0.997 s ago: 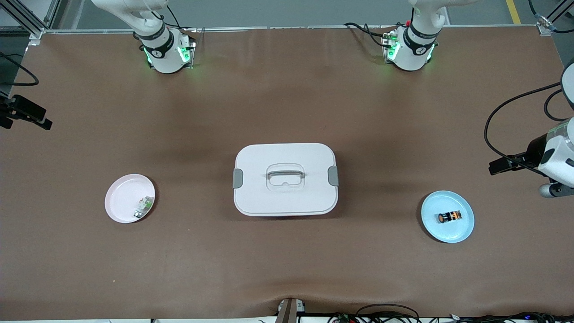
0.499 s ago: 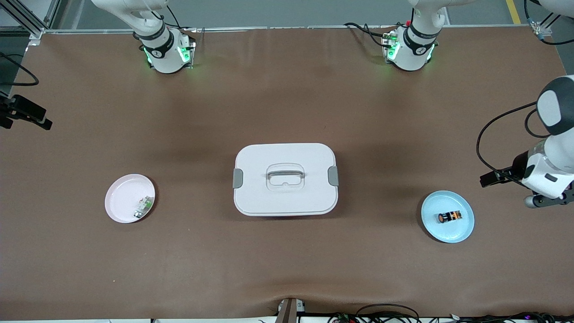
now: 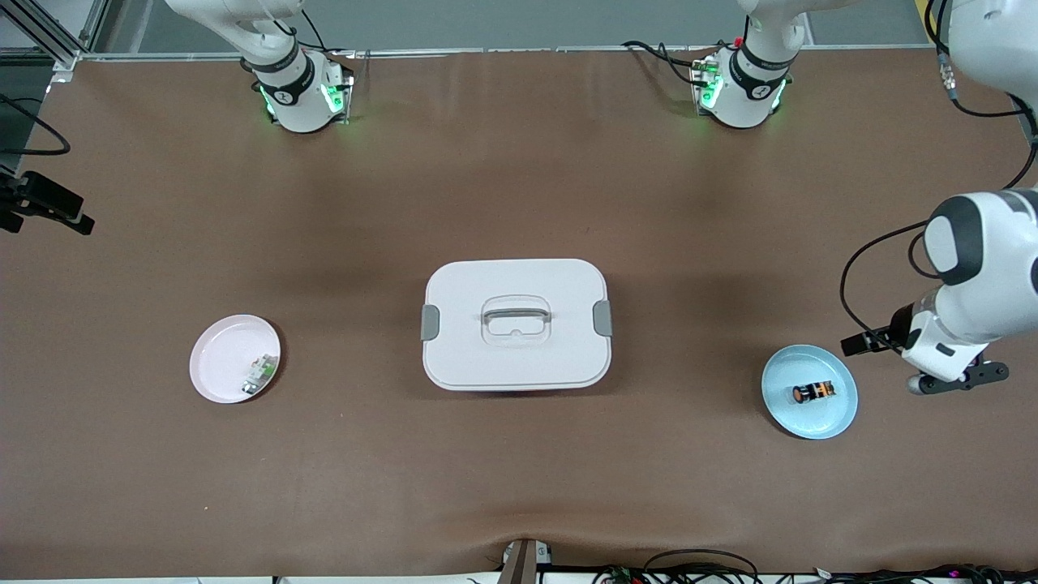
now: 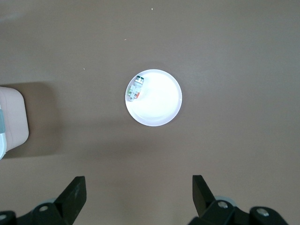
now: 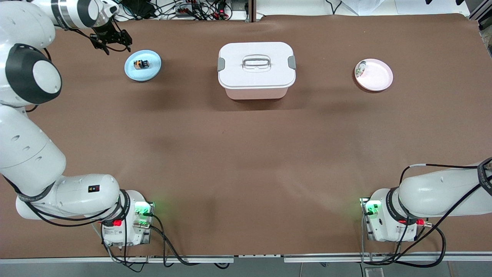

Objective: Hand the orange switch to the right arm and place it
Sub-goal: 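Lower the left gripper over the orange switch on the blue plate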

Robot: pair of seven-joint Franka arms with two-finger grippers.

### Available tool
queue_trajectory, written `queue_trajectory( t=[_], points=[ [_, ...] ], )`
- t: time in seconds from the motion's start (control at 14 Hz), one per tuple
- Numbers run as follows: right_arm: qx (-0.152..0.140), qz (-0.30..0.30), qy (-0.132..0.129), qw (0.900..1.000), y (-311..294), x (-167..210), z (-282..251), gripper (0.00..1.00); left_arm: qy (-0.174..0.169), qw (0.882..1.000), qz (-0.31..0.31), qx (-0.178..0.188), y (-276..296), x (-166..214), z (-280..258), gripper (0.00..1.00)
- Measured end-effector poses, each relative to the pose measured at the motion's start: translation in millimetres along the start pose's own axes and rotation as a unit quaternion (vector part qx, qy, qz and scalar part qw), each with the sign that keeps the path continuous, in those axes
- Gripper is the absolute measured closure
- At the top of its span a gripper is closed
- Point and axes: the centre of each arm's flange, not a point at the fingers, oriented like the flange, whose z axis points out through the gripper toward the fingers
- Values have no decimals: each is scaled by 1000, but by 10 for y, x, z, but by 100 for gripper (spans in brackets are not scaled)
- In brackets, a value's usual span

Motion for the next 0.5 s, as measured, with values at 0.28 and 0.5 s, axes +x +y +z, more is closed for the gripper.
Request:
queue_trajectory(
  t=[0.28, 0.5],
  points=[
    [0, 0, 0, 1000, 0, 0, 0, 0, 5, 1000, 2, -5, 46, 78, 484, 0],
    [0, 0, 0, 1000, 0, 0, 0, 0, 16, 1000, 5, -9, 97, 118, 699, 0]
  ],
)
